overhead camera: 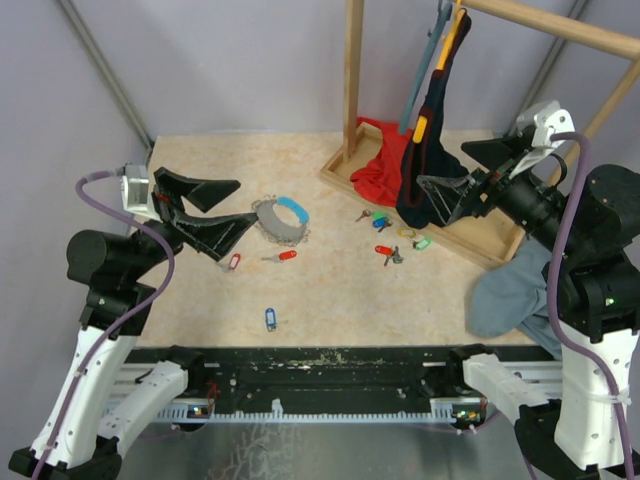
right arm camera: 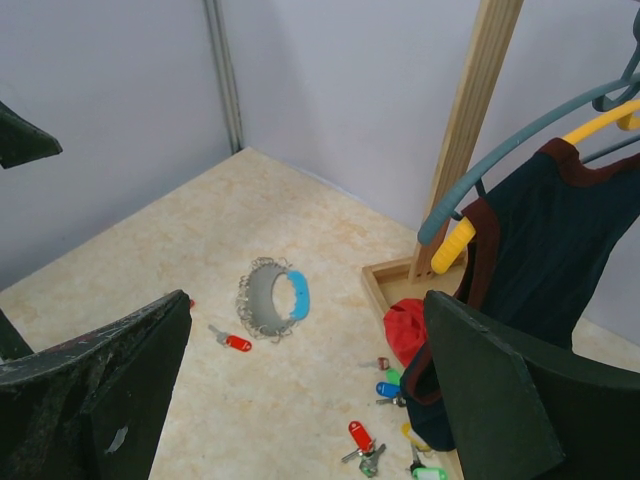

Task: Remove the keys from the keyring

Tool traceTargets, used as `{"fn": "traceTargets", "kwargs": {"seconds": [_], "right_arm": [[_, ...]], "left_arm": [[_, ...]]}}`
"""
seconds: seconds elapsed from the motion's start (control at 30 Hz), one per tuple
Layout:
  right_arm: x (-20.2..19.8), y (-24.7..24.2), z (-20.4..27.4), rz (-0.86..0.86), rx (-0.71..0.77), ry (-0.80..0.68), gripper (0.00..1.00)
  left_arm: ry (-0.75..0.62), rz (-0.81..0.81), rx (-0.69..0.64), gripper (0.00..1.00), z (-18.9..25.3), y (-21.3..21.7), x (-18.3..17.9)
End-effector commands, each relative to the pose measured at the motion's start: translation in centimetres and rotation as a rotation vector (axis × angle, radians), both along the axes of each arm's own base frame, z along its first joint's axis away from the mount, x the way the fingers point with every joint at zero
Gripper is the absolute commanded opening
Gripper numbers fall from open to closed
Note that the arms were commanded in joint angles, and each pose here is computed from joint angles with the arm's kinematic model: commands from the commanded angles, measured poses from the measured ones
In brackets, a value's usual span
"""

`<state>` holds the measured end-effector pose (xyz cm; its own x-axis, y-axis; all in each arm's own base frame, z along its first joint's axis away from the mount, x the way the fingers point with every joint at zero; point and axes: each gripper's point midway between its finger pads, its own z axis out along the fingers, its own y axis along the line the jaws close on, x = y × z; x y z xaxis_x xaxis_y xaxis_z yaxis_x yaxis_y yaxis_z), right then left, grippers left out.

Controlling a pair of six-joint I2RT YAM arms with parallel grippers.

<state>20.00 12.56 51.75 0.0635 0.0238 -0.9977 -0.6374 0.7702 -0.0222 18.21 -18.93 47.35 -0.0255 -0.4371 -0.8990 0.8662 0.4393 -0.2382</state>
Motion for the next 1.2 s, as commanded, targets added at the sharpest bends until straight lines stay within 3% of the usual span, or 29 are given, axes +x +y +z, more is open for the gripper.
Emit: {"fn": "traceTargets", "kwargs": {"seconds": [0.0, 1.17], "right_arm": [[-0.03, -0.17, 1.05, -0.011, 0.017, -0.040, 0.99], [0.15, -0.18, 1.05, -0.014, 0.019, -0.038, 0.99]], "left_arm": [[-0.014, -0.002, 0.015, 1.00, -0.34, 0.00, -0.20], [-0.007, -0.003, 0.028, 1.00, -0.99, -0.19, 0.18]]}}
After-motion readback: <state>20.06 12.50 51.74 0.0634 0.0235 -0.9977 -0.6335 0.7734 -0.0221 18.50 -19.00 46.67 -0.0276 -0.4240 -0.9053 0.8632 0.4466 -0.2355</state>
